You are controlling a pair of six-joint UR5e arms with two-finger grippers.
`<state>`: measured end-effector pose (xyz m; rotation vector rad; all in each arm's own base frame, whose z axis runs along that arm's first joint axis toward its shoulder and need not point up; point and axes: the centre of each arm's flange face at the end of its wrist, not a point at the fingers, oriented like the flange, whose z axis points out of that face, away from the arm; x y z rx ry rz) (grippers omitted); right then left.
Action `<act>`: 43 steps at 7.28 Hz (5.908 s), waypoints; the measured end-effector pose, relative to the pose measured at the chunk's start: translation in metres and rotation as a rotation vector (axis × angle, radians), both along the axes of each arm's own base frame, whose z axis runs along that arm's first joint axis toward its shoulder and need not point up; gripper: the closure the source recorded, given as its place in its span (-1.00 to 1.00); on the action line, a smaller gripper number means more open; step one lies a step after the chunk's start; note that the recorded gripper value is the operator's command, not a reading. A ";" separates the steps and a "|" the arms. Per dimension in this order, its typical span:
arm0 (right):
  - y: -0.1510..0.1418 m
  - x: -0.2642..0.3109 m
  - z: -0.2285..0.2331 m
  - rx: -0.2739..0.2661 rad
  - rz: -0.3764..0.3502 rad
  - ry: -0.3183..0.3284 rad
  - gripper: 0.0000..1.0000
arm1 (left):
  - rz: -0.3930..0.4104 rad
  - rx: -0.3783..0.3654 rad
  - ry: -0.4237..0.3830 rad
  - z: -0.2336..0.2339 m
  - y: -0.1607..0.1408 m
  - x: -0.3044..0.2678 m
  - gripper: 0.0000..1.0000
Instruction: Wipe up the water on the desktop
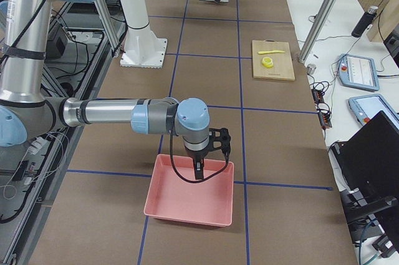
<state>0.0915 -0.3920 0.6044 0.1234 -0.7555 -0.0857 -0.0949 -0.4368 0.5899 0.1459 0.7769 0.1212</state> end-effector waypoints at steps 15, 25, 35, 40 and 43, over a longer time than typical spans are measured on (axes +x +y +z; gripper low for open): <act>-0.012 0.001 -0.044 0.108 0.059 -0.010 -1.00 | -0.081 0.135 0.164 0.001 -0.064 0.009 -0.97; -0.011 0.001 -0.043 0.108 0.058 -0.009 -1.00 | -0.122 0.062 0.287 0.070 -0.026 0.112 -0.53; -0.010 0.001 -0.042 0.104 0.059 -0.009 -1.00 | -0.079 0.048 0.338 0.067 -0.045 0.122 -0.04; -0.009 0.001 -0.042 0.105 0.059 -0.008 -1.00 | -0.073 0.025 0.346 0.074 -0.044 0.123 -0.15; -0.009 0.001 -0.042 0.104 0.060 -0.007 -1.00 | -0.061 0.011 0.360 0.079 -0.050 0.125 0.60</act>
